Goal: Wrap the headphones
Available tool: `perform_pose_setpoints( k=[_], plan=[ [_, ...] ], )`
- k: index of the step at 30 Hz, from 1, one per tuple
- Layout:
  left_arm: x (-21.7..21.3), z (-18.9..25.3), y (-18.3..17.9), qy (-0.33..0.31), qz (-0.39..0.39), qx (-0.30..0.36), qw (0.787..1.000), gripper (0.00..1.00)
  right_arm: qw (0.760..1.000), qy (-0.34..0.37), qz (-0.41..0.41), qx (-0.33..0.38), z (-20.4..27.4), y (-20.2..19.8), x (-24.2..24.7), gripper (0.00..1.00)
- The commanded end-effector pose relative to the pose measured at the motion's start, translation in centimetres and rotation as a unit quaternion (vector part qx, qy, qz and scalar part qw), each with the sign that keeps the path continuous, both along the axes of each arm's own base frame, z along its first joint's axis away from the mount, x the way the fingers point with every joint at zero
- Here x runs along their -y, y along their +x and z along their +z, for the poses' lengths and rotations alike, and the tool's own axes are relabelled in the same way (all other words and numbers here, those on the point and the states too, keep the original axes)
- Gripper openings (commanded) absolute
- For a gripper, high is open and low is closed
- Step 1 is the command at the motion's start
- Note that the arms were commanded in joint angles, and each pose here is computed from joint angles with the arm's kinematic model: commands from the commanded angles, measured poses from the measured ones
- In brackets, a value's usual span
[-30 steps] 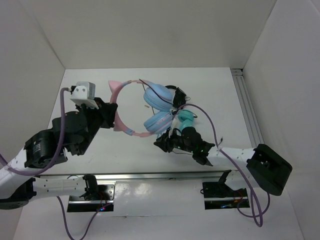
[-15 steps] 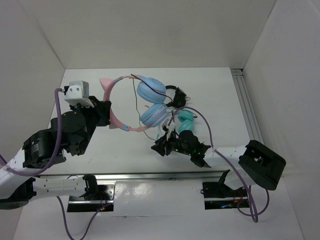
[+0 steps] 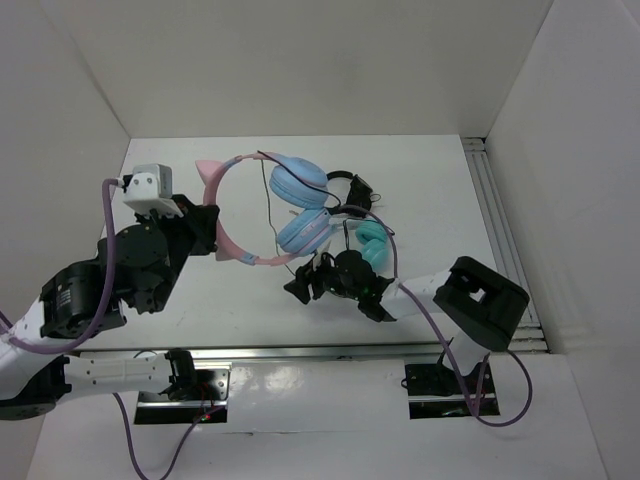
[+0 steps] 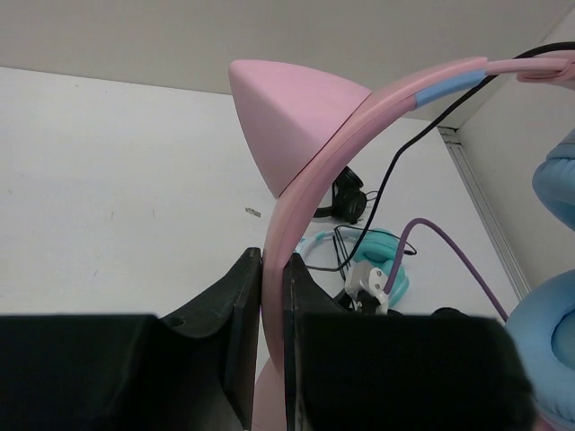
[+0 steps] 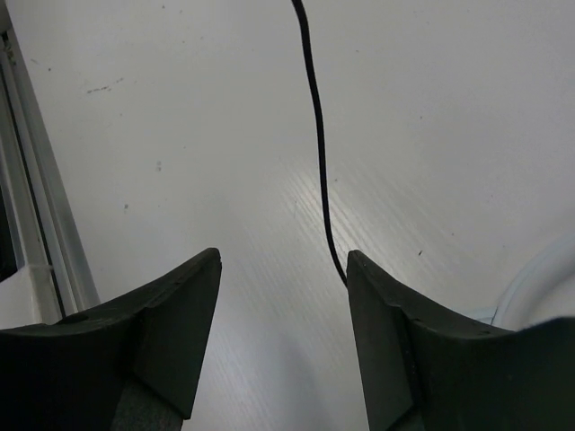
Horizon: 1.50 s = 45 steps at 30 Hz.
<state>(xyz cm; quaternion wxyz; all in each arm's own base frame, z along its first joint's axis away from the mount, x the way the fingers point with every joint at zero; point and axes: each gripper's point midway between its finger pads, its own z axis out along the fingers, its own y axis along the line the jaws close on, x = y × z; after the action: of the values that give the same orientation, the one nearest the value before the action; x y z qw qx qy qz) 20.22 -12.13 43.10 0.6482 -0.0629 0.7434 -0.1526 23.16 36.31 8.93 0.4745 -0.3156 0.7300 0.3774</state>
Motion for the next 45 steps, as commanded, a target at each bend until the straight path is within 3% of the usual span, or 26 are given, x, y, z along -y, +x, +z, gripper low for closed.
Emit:
perform_pose_setpoints(
  k=[1,6,8,11,12,14,15,16,20,26,33,34,36,41,45],
  plan=[
    [-0.6,3.5,-0.6,-0.111,-0.004,0.025,0.993,0.00,0.998,0.047,-0.012,0.048,2.9,2.0,-1.2,0.66],
    [-1.0,3.3,-0.9,-0.108,-0.008,0.019,0.994,0.00,0.997,0.053,-0.021,0.059,2.9,3.8,-1.9,0.66],
    [-1.0,3.3,-0.9,-0.113,-0.008,0.018,0.993,0.00,0.997,0.048,-0.013,0.052,2.1,4.2,-2.4,0.61],
    [-1.3,3.3,-1.1,-0.113,-0.008,0.018,0.993,0.00,0.998,0.051,-0.001,0.043,0.9,4.4,-2.9,0.42],
    [-1.3,3.3,-1.1,-0.113,-0.008,0.018,0.993,0.00,0.998,0.054,0.004,0.038,0.7,4.2,-3.0,0.31],
    [-1.7,3.6,-1.3,-0.121,-0.007,0.019,0.992,0.00,0.998,0.061,0.005,0.034,0.4,4.6,-3.2,0.23],
    [-1.7,3.6,-1.3,-0.121,-0.007,0.019,0.992,0.00,0.996,0.079,0.002,0.033,1.2,4.9,-3.2,0.15],
    [-1.8,3.4,-1.3,-0.117,-0.007,0.017,0.993,0.00,0.997,0.078,0.001,0.027,0.6,4.7,-3.0,0.00],
    [-2.9,3.4,-1.2,-0.120,0.017,0.021,0.992,0.00,0.995,0.092,0.002,0.025,1.3,4.5,-2.6,0.00],
    [-6.1,2.9,-0.7,-0.120,0.117,0.013,0.986,0.00,0.998,0.053,0.001,0.042,2.4,-0.4,-3.2,0.00],
    [-7.3,4.7,0.1,-0.034,0.180,0.045,0.982,0.00,0.997,0.011,-0.022,0.079,5.4,-6.1,-3.3,0.00],
    [-7.0,5.9,0.4,-0.060,0.193,0.059,0.978,0.00,0.996,-0.005,-0.028,0.086,5.5,-6.4,-3.2,0.00],
    [-7.2,5.2,0.6,0.004,0.200,0.064,0.978,0.00,0.993,-0.010,-0.050,0.104,6.6,-7.4,-3.0,0.00],
    [-6.9,5.6,1.0,0.059,0.210,0.083,0.972,0.00,0.988,-0.046,-0.088,0.115,6.5,-6.9,-1.7,0.00],
    [-3.5,4.2,2.4,0.129,0.193,0.067,0.970,0.00,0.986,-0.057,-0.112,0.110,6.0,-5.3,-0.7,0.00]
  ],
)
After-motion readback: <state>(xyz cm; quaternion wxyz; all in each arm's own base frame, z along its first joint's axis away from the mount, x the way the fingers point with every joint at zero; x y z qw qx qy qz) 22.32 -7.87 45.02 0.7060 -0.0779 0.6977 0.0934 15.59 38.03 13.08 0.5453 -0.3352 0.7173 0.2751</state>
